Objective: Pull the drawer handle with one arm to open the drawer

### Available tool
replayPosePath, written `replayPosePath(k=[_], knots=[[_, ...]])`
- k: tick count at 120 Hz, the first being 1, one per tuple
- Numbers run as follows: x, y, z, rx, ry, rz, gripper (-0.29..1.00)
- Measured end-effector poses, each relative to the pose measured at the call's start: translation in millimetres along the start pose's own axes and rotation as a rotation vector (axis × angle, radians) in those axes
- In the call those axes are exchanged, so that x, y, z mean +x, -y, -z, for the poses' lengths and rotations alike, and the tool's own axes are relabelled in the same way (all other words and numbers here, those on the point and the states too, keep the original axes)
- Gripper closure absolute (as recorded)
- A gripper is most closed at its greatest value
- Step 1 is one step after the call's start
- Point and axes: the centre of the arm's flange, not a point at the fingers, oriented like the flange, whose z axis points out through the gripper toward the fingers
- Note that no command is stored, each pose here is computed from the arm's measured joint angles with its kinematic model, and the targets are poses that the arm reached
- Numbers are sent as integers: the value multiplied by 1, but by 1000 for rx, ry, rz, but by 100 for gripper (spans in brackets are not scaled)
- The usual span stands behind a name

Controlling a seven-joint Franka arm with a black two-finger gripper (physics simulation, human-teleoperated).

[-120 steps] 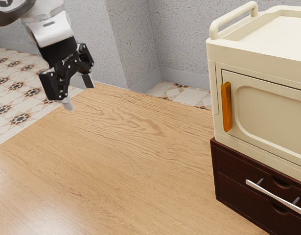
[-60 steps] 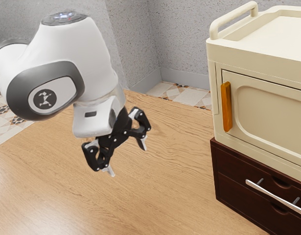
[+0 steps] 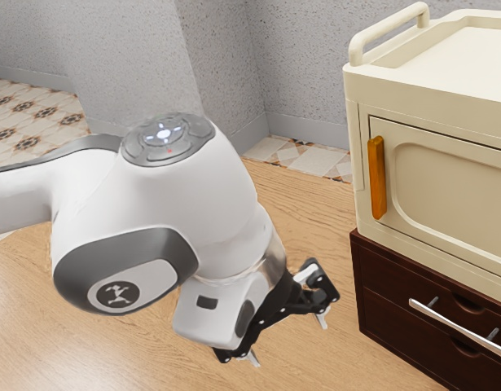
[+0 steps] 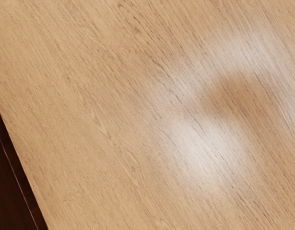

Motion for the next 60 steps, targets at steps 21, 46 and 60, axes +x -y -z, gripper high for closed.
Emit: replayPosePath(k=[21, 46, 60], knots=[[36, 15, 1, 84, 49, -93, 0], [47, 31, 0, 172, 71, -103, 0], [54, 44, -2, 207, 65, -93, 0]])
